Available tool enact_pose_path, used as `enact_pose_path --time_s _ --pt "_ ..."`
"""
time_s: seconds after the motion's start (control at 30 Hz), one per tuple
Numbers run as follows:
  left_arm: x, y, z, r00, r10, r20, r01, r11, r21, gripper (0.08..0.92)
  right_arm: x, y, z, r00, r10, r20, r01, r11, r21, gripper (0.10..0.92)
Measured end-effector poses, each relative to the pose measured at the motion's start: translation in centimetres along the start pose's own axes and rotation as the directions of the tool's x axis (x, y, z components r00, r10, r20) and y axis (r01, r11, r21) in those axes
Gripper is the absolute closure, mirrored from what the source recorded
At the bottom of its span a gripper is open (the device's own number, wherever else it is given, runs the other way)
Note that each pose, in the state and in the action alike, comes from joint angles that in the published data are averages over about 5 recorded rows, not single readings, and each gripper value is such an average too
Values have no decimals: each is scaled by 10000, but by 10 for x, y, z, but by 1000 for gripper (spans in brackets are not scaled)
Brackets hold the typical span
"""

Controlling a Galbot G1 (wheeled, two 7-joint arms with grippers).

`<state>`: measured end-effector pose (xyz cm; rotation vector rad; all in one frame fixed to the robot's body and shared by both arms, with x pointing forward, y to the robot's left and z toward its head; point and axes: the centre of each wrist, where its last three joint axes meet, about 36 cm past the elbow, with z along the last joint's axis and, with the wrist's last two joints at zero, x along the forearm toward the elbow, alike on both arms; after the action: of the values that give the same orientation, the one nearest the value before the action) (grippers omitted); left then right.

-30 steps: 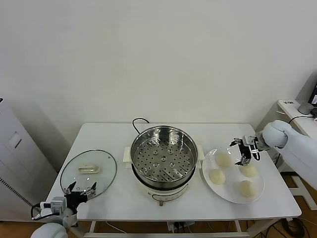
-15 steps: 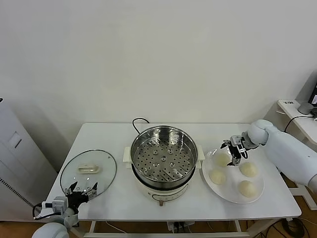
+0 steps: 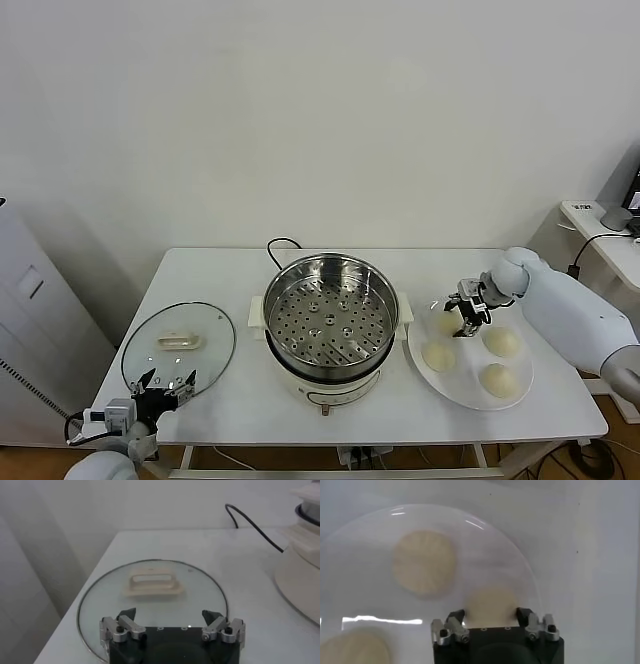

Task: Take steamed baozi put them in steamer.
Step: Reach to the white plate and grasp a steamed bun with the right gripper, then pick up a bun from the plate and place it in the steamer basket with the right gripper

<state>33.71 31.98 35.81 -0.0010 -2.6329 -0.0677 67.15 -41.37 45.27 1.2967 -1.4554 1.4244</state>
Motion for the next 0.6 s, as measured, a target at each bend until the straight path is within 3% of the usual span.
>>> enact_pose_path --time_s 0.33,0.6 --pt "6 -2 1 10000 -15 12 15 10000 84 177 20 -7 -5 9998 115 164 -117 9999 113 471" --pt "10 -5 1 10000 24 44 -24 10000 94 177 91 -32 -30 9967 538 604 -610 9905 1234 471"
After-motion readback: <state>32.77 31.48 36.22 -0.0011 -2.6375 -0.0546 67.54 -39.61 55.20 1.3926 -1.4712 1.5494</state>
